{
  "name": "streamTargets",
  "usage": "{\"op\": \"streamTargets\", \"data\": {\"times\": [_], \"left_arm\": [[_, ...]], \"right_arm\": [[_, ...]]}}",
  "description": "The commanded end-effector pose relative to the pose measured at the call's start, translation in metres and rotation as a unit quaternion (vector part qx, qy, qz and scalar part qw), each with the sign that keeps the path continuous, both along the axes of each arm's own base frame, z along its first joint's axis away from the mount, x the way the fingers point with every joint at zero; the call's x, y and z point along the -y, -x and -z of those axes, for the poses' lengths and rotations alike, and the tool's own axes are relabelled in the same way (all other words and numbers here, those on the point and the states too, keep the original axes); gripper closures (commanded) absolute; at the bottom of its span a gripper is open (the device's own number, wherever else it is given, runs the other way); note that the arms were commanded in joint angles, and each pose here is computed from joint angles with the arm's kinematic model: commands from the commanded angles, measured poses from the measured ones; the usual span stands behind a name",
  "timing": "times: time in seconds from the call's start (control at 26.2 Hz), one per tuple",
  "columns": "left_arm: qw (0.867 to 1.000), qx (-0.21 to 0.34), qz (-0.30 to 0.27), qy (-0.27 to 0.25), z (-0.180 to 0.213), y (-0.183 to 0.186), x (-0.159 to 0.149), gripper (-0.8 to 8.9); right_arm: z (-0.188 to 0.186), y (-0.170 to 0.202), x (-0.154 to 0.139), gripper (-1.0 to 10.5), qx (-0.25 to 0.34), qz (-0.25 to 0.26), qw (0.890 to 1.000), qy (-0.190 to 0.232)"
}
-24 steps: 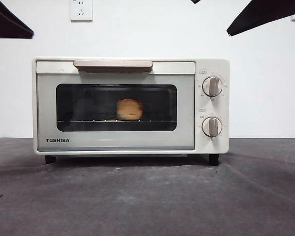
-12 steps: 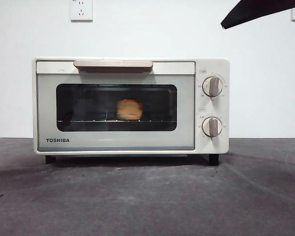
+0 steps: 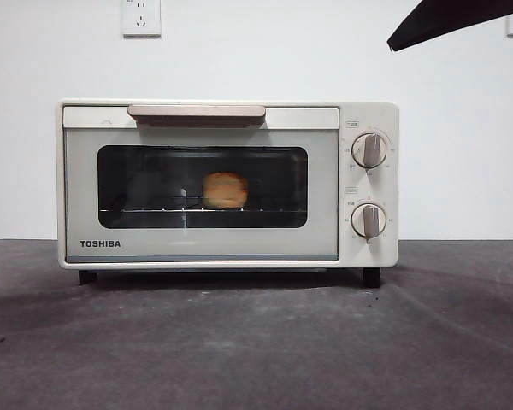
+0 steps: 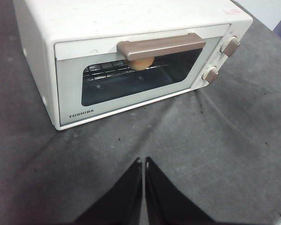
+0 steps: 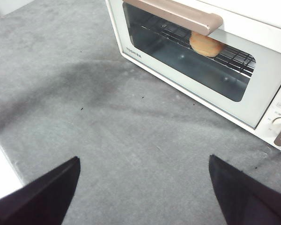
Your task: The left arm flap open the oven, the right arm pick bread and place it into oven, the left arm flap close the oven
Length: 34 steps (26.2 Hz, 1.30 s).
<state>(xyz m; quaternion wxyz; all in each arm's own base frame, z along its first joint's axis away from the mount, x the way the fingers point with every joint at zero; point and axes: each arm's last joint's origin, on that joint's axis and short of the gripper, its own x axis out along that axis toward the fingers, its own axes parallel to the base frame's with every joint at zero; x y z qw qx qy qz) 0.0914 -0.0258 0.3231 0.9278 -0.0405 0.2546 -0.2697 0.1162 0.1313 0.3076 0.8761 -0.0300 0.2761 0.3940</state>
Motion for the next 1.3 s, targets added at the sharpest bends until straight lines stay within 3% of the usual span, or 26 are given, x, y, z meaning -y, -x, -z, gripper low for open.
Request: {"op": "streamTargets", "data": {"times": [0.04, 0.38, 0.42, 0.57, 0.61, 1.3], "left_arm": [[1.000, 0.022, 0.007, -0.007, -0.0061, 0.0002, 0.0002, 7.98], [1.000, 0.021, 0.007, -0.007, -0.0061, 0.0002, 0.0002, 7.98], [1.000, 0.021, 0.007, -0.007, -0.0061, 0.0002, 0.0002, 7.98], [1.000, 0.021, 0.007, -0.007, -0.0061, 0.0002, 0.0002, 7.97], [1.000, 0.021, 0.007, -0.007, -0.0060, 0.0002, 0.0002, 7.97], [1.000, 0.021, 0.007, -0.007, -0.0061, 0.0002, 0.0002, 7.97]], "right_arm": [[-0.0033, 0.0005, -0.0022, 5.2, 0.002, -0.002, 1.000, -0.008], [-0.0033, 0.0005, -0.0022, 5.3, 0.002, -0.002, 1.000, -0.008], [-0.0033, 0.0006, -0.0022, 5.7, 0.002, -0.002, 1.000, -0.008], [-0.0033, 0.0006, -0.0022, 9.1, 0.003, -0.002, 1.000, -0.008], [-0.0033, 0.0006, -0.0022, 9.4, 0.003, -0.002, 1.000, -0.008], [-0.0034, 0.0007, -0.0022, 9.4, 0.001, -0.002, 1.000, -0.009]]}}
